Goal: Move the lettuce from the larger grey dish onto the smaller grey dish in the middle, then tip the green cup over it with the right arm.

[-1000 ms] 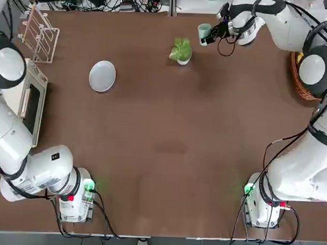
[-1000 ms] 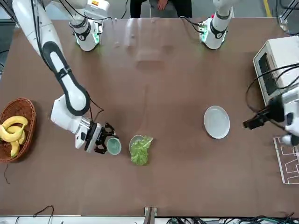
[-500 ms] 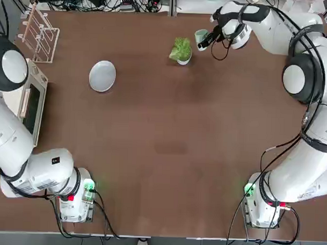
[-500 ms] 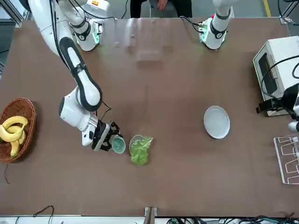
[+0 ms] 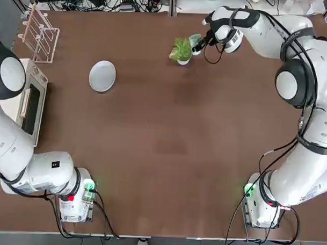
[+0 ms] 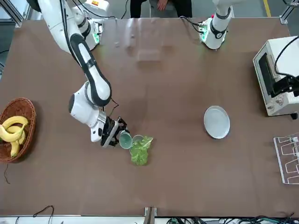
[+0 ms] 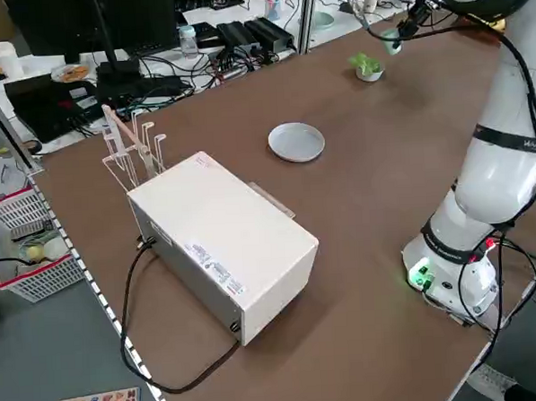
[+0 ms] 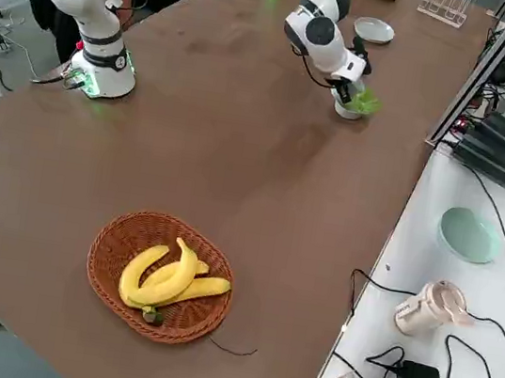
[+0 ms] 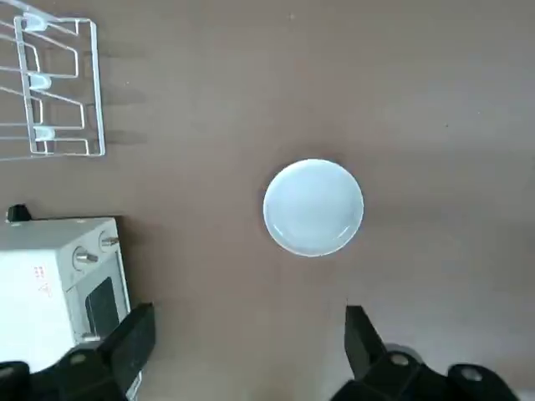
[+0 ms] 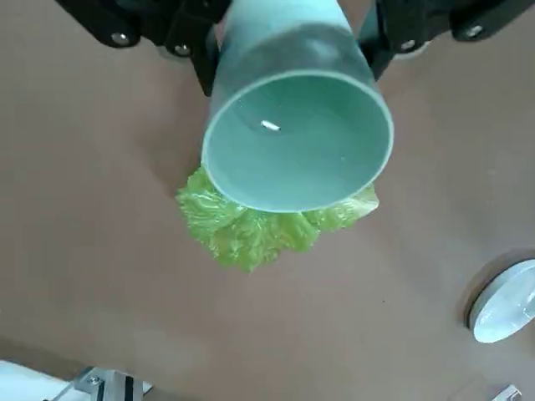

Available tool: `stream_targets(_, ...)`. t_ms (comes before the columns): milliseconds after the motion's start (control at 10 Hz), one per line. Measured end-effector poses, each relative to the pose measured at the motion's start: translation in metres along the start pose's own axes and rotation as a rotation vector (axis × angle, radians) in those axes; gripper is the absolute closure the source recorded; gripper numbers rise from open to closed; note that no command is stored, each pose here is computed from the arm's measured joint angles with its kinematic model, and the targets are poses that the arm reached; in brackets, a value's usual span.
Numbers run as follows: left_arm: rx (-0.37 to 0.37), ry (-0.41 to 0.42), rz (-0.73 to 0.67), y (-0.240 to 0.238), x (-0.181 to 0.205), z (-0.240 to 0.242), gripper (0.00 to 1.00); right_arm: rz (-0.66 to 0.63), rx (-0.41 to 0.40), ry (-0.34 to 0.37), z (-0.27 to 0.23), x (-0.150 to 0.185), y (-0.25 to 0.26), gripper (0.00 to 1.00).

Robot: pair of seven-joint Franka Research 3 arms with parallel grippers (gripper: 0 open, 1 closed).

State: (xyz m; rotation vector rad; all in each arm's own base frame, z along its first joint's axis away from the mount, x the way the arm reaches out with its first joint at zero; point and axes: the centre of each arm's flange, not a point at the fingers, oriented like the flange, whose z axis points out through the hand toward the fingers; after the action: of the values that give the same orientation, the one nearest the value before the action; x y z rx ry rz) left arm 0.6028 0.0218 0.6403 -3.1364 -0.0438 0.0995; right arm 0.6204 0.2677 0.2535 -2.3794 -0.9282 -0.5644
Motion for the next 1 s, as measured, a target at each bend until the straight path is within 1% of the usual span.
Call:
stream_targets(300, 0.001, -0.036, -0.025, -0.018, -0.002, 0.008, 0.00, 0.116, 0.011, -0.016, 0.003, -0.001, -0.003, 0.31)
stream_targets(700, 0.001, -0.052, -0.026, -0.019, -0.003, 0.011, 0.00, 0.244, 0.041, -0.051, 0.005, -0.002, -0.004, 0.31)
stream_targets(1000, 0.000, -0.058, -0.022, -0.017, -0.004, 0.011, 0.00, 0.281, 0.058, -0.069, 0.005, 0.007, -0.011, 0.31)
